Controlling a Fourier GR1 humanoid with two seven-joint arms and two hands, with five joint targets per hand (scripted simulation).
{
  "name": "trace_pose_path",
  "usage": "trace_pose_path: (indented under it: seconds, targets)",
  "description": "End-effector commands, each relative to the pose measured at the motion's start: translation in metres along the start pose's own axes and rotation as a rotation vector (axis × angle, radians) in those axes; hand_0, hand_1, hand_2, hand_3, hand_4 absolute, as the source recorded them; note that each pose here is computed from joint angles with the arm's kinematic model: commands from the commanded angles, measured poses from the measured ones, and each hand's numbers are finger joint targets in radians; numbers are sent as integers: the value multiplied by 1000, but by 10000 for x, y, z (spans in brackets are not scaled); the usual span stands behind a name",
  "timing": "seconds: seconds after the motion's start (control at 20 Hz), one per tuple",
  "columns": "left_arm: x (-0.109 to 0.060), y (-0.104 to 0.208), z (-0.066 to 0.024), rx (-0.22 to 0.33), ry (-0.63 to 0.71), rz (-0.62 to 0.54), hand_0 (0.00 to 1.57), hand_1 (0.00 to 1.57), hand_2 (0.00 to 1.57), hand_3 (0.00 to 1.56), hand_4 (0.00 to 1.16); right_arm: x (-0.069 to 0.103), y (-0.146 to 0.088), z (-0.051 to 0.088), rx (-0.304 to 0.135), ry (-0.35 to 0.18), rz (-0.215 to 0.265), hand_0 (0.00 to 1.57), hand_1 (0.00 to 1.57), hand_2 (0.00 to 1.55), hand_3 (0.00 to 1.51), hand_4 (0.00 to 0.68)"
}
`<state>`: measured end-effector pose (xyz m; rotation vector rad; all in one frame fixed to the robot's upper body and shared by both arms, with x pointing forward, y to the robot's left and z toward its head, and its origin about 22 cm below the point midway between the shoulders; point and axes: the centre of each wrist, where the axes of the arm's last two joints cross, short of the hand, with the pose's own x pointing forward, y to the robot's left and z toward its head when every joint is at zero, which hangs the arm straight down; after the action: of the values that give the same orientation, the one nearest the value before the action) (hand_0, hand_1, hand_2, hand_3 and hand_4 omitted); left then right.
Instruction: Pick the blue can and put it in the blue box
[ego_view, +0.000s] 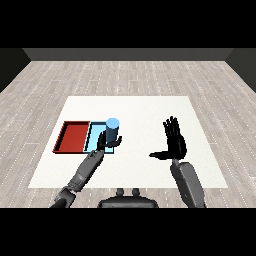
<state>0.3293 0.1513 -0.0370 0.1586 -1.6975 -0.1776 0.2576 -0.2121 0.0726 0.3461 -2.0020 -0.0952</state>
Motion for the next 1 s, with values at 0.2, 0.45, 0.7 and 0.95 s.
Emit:
trace_pose_path:
  seconds: [0.2,0.45,0.7,0.95]
  targets:
    - [-84,851,-318,165,225,-73,1571,1571,1571,1498,1108,138,-189,185,-117,2,51,0,0,0,0,0]
    - [-351,1213,-335,231,327,-154,1571,1571,1571,1517,1068,83,-419,96,-108,-10,46,0,0,0,0,0]
    - [-511,1053,-309,233,475,-277,1571,1571,1571,1444,1033,-17,-426,182,-127,33,68,0,0,0,0,0]
    - [-493,1208,-389,201,581,-357,1571,1571,1502,1378,987,-152,-434,132,-156,60,55,0,0,0,0,0]
